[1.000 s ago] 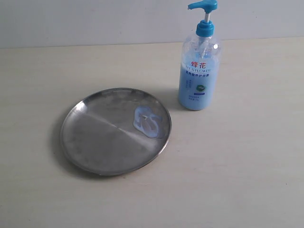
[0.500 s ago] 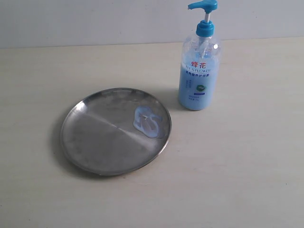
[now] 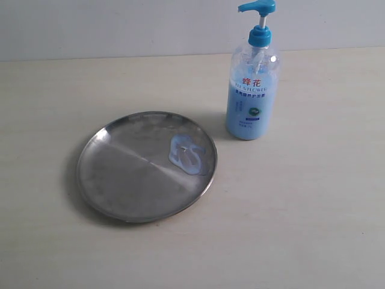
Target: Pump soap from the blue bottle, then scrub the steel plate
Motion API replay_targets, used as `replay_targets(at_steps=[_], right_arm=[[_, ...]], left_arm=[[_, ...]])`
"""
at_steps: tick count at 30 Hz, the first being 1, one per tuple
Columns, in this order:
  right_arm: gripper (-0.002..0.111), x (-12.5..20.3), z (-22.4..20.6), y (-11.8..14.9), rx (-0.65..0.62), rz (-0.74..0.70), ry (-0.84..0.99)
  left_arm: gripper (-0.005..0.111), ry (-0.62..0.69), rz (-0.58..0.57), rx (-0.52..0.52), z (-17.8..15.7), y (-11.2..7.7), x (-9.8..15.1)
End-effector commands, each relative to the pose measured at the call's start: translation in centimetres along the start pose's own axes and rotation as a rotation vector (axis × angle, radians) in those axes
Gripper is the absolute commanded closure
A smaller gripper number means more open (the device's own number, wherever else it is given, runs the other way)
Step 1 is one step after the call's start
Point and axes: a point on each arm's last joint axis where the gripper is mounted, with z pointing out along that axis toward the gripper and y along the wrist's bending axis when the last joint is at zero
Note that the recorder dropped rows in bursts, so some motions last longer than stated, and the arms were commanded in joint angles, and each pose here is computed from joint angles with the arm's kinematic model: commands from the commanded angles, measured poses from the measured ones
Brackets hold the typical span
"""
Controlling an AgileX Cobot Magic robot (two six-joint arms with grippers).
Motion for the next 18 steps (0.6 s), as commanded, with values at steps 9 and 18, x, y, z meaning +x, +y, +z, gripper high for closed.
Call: replay_targets(at_steps=[9,18], right_arm=[[0.095,0.7,8.1,0.8,-0.094,-0.032,0.428],[0.050,3.4,13.9,1.7,-0.246,-0.081,0.723]], left_arm=[[0.107,-0.016,-0.001,0.008,0.0,0.0,-0.1],[0.107,-0.016,-0.001,0.008,0.0,0.0,-0.1]])
